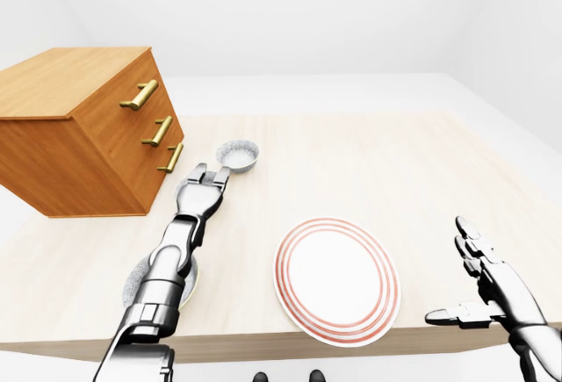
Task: Put the bowl in the middle on the plate.
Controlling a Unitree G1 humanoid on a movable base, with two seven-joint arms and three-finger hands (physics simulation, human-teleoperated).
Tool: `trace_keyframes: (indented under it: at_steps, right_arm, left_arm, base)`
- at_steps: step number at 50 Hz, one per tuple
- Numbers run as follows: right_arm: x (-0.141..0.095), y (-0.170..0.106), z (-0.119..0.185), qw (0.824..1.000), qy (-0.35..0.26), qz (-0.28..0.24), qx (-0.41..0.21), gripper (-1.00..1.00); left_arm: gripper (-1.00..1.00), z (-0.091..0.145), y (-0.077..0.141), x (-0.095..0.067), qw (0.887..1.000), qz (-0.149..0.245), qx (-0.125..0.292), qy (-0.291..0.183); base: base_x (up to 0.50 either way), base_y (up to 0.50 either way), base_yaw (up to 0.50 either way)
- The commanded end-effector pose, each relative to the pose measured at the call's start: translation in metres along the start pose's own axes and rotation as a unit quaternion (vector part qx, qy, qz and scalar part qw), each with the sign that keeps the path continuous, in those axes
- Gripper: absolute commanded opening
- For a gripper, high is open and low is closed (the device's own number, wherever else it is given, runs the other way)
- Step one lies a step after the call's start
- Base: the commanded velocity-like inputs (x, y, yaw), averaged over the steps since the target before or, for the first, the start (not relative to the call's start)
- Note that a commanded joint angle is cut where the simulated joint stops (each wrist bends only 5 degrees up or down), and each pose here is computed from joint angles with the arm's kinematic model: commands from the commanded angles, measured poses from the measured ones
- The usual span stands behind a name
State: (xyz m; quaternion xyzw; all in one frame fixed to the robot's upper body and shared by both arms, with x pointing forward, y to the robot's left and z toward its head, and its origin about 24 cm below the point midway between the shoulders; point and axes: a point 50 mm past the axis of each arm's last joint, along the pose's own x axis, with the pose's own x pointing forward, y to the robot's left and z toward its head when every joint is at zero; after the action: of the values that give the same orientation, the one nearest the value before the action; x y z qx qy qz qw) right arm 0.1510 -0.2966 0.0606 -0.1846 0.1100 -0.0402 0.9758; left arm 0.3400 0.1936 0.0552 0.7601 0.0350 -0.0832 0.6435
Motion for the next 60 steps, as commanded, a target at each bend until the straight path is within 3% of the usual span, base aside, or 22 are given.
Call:
trace_keyframes:
  at_steps: [1, 60]
  right_arm:
    - [0.001, 0.000, -0.002, 1.000, 0.002, 0.001, 0.002, 1.00]
    - [-0.002, 0.000, 0.002, 1.000, -0.002, 0.003, -0.003, 1.00]
  left_arm:
    - [1.00, -0.003, 0.001, 0.005, 1.000, 0.000, 0.006, 0.003]
    - [1.00, -0.010, -0.016, 0.008, 0.999, -0.027, 0.027, 0.010]
  base:
    - [0.00, 0.00, 0.00]
    - [0.00, 0.00, 0.00]
